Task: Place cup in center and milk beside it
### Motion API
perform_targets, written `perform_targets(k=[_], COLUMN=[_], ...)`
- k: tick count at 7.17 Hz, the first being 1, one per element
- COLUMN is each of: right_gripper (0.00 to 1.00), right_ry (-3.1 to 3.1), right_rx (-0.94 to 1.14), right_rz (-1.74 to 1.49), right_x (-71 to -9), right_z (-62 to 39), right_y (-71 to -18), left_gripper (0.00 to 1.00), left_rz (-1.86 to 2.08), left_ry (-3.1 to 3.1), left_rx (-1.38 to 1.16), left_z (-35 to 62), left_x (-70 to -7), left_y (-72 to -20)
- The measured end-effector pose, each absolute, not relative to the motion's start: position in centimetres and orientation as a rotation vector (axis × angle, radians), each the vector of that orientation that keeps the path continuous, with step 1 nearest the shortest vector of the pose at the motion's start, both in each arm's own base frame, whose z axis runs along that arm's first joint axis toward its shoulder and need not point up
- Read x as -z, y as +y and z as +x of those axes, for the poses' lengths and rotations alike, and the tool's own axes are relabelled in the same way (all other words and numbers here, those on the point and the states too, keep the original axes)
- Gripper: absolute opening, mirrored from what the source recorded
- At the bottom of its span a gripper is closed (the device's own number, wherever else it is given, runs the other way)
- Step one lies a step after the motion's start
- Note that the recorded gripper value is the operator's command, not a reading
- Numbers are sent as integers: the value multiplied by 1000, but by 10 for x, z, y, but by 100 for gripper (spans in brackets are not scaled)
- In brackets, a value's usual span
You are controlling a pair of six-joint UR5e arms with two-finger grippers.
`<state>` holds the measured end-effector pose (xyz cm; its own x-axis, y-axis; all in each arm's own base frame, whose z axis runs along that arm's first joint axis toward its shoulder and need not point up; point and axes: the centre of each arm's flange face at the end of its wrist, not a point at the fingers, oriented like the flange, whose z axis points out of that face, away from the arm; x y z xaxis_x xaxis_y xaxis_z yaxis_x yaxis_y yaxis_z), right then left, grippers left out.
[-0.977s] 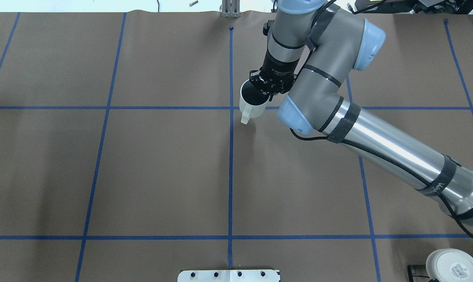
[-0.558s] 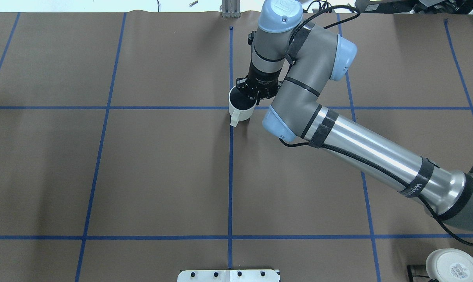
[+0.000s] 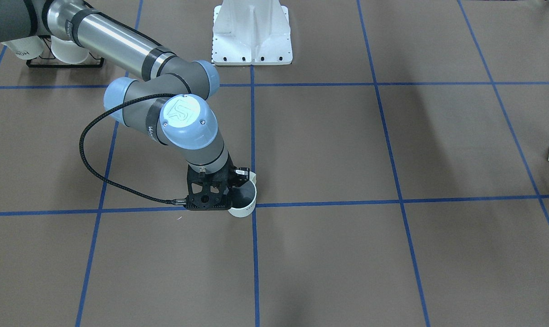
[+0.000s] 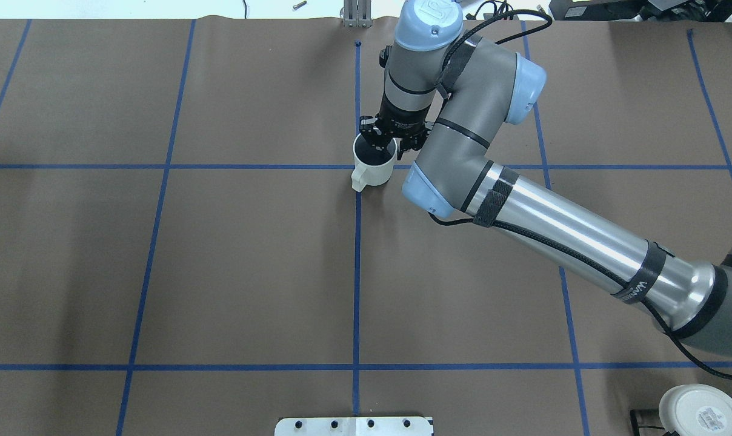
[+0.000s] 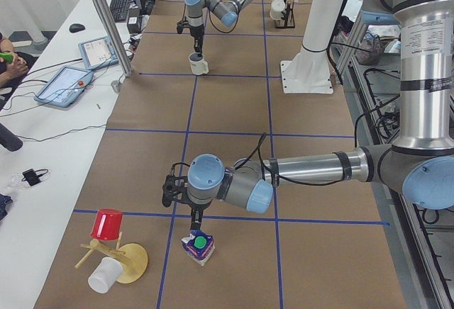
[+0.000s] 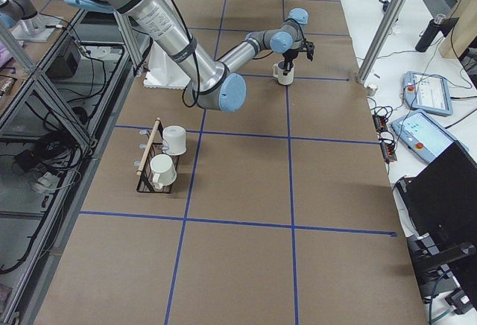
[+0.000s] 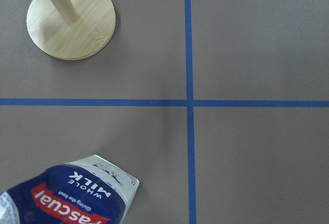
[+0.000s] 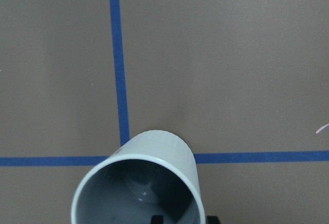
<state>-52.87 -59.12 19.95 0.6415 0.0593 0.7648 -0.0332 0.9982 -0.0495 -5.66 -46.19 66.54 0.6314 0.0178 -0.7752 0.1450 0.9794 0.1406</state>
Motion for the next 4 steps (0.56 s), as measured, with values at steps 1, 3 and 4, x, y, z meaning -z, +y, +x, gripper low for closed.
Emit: perform_targets(k=[1, 3, 4], right_gripper=[100, 100, 100], right_ry=[-891, -936, -947], right_rx=[-65, -85, -91], right_rz=[-36, -73, -81], right_x=[-191, -187, -193], right_z=[-519, -486, -472], right_y=[-593, -606, -607], left_gripper=[99, 99, 99], left_rz=[201, 249, 279], left_ry=[928, 969, 971], left_rx=[58, 8, -37], left_z=[-54, -55, -58], left_x=[-657, -632, -628], left_y=[-463, -462, -460])
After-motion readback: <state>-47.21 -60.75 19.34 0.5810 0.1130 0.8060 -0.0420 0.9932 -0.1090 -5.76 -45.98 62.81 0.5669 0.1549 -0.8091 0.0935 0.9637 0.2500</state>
